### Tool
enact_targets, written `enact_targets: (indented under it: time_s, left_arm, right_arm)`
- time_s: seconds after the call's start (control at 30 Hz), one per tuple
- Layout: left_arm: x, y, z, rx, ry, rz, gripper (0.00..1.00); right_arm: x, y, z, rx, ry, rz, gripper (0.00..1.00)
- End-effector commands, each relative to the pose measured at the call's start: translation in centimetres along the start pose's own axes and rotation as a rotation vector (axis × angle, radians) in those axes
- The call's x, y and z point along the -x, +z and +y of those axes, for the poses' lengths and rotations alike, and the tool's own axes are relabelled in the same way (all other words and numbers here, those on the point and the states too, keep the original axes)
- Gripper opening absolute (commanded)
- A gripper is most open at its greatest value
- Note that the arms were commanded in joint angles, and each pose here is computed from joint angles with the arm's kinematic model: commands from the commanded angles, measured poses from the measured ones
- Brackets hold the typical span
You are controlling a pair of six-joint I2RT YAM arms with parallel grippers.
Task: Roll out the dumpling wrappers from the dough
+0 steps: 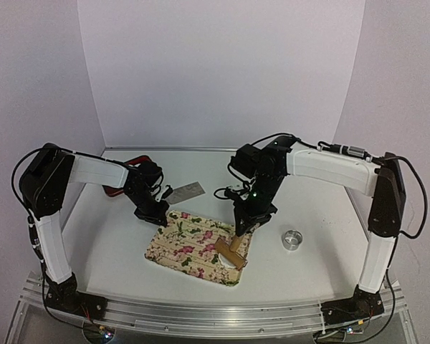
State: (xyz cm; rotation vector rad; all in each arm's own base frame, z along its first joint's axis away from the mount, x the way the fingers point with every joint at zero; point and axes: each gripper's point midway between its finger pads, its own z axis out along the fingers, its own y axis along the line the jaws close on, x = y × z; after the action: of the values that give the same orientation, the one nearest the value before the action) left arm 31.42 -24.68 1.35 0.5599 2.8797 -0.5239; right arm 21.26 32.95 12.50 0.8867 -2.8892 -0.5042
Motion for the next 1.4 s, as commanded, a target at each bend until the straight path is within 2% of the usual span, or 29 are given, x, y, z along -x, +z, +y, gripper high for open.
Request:
enact_targets:
  time_s: [0.0, 0.47, 0.8, 0.9, 1.07, 1.17, 1.37]
  left_arm:
    - [-0.1, 0.7, 0.7, 0.047, 0.005, 0.024, 0.0]
    - [0.2, 0.8, 0.7, 0.046, -0.021, 0.02, 0.0]
    - [3.5, -0.1, -0.2, 0.045, 0.067, -0.059, 0.01]
    - [4.3, -0.6, -0.5, 0.044, 0.073, -0.08, 0.06]
    - [4.3, -2.1, -1.2, 0.015, 0.014, -0.114, 0.23]
    - [3.1, -3.1, -1.3, 0.006, -0.045, -0.121, 0.33]
    - [0.0, -5.0, -2.1, -0.067, -0.144, -0.141, 0.42]
  right_arm:
    - [1.2, 0.0, 0.9, 0.017, -0.035, -0.026, 0.0]
    - [1.0, 2.3, 1.4, -0.013, 0.011, 0.016, 0.0]
    - [3.0, -1.7, 2.6, -0.016, 0.074, -0.106, 0.0]
    - [2.9, -3.4, 3.3, 0.002, 0.071, -0.14, 0.0]
    - [1.9, -4.5, 3.7, 0.023, 0.059, -0.151, 0.0]
    - [1.2, -3.9, 3.7, 0.02, 0.05, -0.121, 0.0]
    - [0.8, -2.2, 4.3, 0.013, 0.006, -0.079, 0.0]
